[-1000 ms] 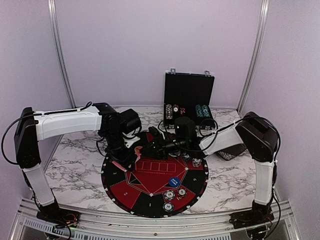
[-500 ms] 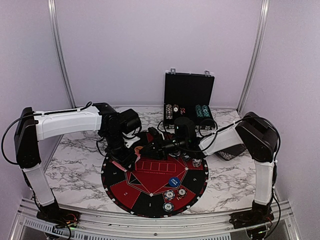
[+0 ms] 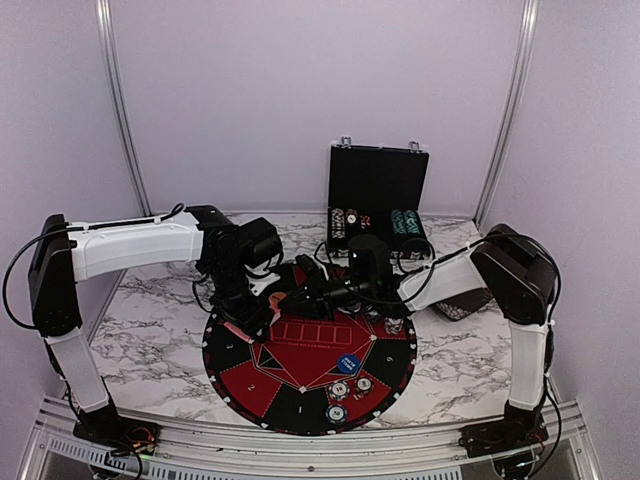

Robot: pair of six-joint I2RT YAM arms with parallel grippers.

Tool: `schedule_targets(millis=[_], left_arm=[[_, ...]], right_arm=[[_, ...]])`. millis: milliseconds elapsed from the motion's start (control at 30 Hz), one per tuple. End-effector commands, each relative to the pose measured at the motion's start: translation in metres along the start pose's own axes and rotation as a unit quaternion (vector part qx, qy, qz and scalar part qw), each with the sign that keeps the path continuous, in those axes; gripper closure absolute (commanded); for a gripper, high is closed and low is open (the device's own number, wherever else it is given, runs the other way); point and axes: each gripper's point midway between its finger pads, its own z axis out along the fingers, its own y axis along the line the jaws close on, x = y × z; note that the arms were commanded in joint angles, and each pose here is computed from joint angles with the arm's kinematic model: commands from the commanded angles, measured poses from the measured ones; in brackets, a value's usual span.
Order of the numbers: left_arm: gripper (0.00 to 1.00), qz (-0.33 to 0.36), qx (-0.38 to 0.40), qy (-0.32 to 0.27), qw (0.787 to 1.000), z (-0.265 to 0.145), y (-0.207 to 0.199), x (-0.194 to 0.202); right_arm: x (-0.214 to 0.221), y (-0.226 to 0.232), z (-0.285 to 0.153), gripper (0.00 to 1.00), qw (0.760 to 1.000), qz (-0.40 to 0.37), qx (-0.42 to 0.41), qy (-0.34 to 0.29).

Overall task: Distribute texas hold em gaming equipment
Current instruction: Distribute the poker card in the small blind area.

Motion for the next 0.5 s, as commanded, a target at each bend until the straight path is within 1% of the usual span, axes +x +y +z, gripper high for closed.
schedule_targets(millis=[0,467], left_arm=[[0.45,0.004,0.008,-0.013,1.000,-0.0064,-0.0013,-0.0031],[0.45,0.006,0.010,-0.012,1.000,-0.0071,-0.0013,-0.0006]], right_arm=[[-0.0018,0.0054,0.0076,0.90,1.000,-0.010,-0.007,0.002],[-0.0052,0.0052,0.0052,0.99,1.000,-0.009,-0.004,-0.003]])
